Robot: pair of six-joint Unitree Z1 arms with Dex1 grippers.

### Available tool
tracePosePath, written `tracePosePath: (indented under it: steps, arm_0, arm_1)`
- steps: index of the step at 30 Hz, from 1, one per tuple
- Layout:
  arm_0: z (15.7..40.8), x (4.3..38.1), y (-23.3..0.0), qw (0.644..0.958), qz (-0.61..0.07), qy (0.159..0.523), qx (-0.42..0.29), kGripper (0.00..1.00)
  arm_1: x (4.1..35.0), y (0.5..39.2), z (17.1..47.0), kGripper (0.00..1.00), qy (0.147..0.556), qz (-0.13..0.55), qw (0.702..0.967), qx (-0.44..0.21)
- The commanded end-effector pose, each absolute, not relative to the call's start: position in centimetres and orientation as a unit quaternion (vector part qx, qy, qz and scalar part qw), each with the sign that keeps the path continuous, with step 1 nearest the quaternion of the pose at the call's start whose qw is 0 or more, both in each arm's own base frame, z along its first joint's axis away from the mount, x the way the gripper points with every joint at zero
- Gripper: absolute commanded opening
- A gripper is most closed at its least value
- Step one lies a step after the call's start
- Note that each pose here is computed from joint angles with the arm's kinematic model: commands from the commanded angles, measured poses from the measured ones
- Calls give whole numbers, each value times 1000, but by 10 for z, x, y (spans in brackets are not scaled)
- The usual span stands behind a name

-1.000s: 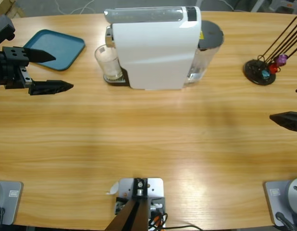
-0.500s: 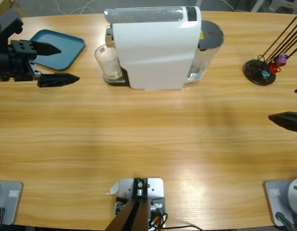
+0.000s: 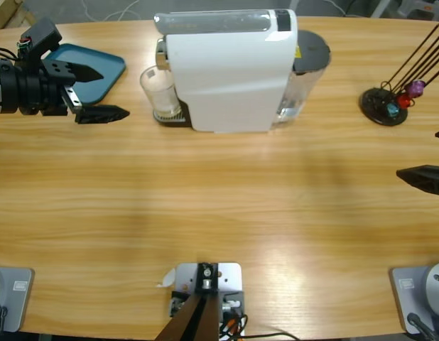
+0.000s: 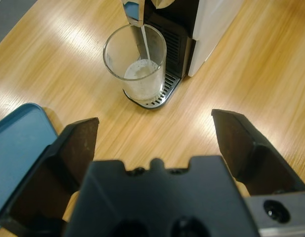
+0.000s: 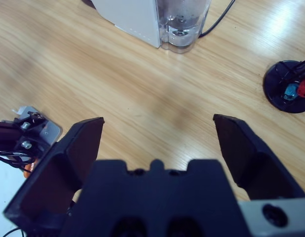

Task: Pour coffee

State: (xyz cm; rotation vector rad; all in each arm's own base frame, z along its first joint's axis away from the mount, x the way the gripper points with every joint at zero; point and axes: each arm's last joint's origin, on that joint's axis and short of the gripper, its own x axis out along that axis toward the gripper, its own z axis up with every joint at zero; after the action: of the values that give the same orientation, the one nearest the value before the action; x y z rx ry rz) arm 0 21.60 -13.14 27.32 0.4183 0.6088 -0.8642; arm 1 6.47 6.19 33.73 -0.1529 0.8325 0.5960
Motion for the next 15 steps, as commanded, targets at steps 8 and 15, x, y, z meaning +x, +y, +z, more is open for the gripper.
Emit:
tracePosePath:
  steps: [8,15]
  arm_0:
    - [259,220,-131,834,-411,307,203,1000]
    - [254,236,-135,829,-420,303,212,1000]
  arm_1:
    - [68,65,330,1000,419,271,862,-83]
    - [68,65,330,1000,419,271,862,-84]
